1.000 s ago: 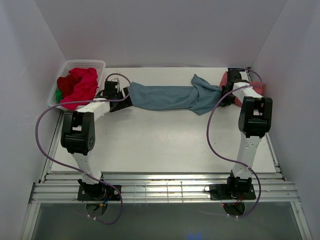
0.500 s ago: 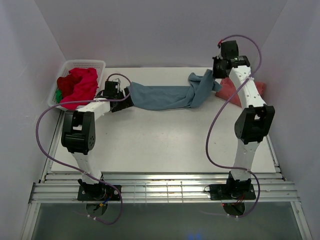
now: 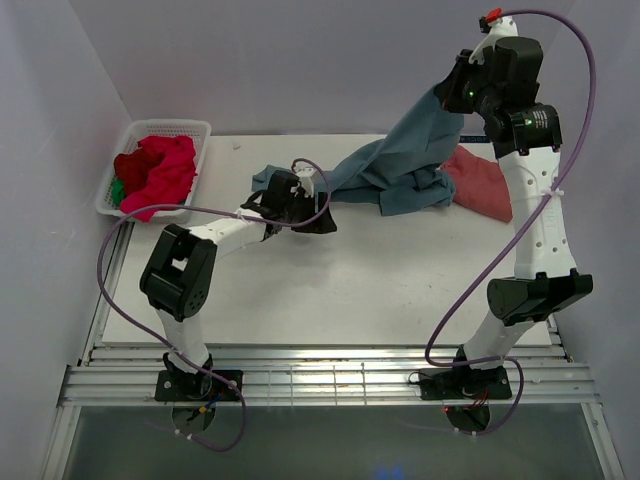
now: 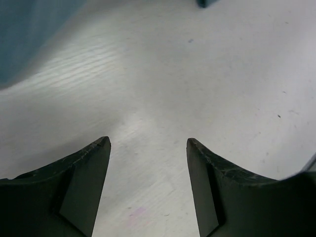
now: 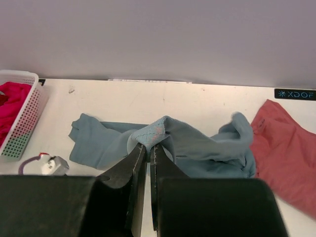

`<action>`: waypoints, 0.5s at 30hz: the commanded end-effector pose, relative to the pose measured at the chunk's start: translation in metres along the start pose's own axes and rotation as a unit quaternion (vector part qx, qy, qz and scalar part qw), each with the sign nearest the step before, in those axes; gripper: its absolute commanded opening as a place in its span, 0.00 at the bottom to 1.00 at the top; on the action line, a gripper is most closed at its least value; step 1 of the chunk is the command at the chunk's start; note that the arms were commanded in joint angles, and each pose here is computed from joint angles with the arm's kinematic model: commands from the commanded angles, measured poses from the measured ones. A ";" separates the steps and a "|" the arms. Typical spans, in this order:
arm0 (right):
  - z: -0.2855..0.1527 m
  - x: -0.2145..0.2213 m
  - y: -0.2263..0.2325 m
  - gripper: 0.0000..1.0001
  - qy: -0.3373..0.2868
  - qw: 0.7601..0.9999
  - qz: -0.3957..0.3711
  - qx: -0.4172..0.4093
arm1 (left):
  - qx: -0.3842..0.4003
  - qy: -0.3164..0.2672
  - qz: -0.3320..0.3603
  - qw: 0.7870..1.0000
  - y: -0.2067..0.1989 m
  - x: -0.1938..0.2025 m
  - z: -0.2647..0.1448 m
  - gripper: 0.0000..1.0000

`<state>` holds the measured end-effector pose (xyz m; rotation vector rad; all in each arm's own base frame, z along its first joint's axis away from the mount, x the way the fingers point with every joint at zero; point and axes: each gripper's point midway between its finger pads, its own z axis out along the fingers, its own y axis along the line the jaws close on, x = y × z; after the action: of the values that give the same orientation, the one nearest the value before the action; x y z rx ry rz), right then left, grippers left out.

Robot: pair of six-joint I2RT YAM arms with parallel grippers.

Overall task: Fold and stack the t-shirts
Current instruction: Flatten out the tshirt

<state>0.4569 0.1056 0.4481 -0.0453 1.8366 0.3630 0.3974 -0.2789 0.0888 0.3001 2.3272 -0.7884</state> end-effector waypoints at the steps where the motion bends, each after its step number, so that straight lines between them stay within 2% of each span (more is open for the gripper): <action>1: 0.001 -0.012 0.013 0.08 -0.026 0.999 0.009 -0.037 | 0.051 -0.042 0.013 0.998 -0.033 -0.030 0.002 0.73; 3: -0.001 -0.011 0.012 0.08 -0.023 0.999 0.008 -0.033 | 0.049 -0.058 0.022 0.997 -0.039 -0.037 0.009 0.73; 5: -0.001 -0.007 0.009 0.08 -0.018 1.000 0.009 -0.024 | 0.011 -0.085 0.029 0.996 -0.032 -0.053 0.014 0.74; 9: 0.001 0.005 0.010 0.08 -0.005 0.999 0.013 -0.033 | -0.112 -0.119 0.040 0.986 0.018 -0.066 0.029 0.78; 13: -0.002 0.005 0.010 0.08 -0.005 0.999 0.012 -0.034 | -0.222 -0.148 0.068 0.961 0.066 -0.075 0.041 0.81; 15: -0.003 0.006 0.011 0.08 -0.004 0.999 0.011 -0.034 | -0.293 -0.187 0.066 0.935 0.088 -0.096 0.027 0.82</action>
<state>0.4609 0.1155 0.4073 -0.0517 1.9309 0.4161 0.4833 -0.2695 0.0654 0.1722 2.1723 -0.3398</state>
